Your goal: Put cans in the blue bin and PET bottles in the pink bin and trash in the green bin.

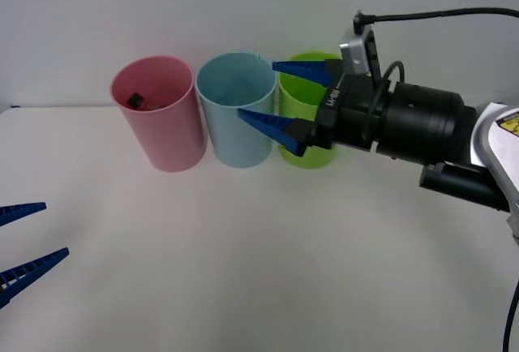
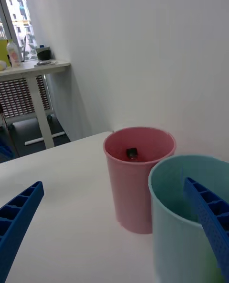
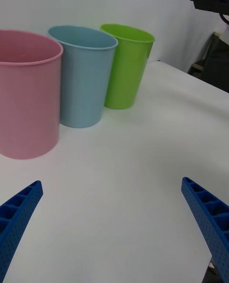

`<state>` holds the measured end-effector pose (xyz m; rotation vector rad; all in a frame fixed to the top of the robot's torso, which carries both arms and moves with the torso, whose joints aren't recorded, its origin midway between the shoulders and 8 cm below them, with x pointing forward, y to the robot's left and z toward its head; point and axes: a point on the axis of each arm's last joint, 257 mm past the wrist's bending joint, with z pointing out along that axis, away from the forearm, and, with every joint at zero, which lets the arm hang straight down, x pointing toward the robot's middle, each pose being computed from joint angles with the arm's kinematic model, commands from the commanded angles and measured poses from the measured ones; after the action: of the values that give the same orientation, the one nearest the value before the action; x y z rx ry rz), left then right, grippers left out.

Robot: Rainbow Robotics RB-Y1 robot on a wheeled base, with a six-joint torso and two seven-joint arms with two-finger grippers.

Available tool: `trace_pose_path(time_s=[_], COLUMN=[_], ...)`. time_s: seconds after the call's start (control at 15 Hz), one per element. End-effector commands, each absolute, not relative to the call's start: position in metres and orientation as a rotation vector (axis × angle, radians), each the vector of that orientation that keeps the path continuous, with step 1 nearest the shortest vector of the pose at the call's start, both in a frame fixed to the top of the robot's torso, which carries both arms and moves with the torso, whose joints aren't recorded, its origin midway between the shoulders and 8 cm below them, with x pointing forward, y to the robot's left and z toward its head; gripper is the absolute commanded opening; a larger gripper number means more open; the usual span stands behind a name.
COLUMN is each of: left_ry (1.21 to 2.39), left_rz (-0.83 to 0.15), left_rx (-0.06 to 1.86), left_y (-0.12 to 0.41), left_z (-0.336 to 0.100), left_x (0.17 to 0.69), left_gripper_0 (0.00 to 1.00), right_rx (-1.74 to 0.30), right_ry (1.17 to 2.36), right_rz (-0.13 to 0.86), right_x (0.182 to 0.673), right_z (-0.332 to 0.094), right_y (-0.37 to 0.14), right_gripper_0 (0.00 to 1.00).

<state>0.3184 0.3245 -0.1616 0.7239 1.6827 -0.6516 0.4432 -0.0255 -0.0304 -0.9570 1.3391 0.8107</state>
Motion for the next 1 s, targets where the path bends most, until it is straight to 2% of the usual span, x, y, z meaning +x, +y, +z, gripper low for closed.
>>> trace_pose_path(time_s=[0.07, 0.53, 1.0], left_ry=[1.683, 1.683, 1.683], left_rz=[-0.652, -0.652, -0.652], left_rx=[0.724, 0.724, 0.724], left_y=[0.324, 0.324, 0.324], left_z=[-0.162, -0.162, -0.162], left_x=[0.318, 0.318, 0.318], left_gripper_0=[1.0, 1.0, 1.0], right_rx=[-0.96, -0.937, -1.0], right_ry=[1.364, 1.453, 1.546], right_rz=[0.777, 0.715, 0.661], right_x=[0.42, 0.381, 0.354], right_z=[-0.058, -0.124, -0.16], right_y=[-0.064, -0.141, -0.181], right_gripper_0=[1.0, 1.0, 1.0])
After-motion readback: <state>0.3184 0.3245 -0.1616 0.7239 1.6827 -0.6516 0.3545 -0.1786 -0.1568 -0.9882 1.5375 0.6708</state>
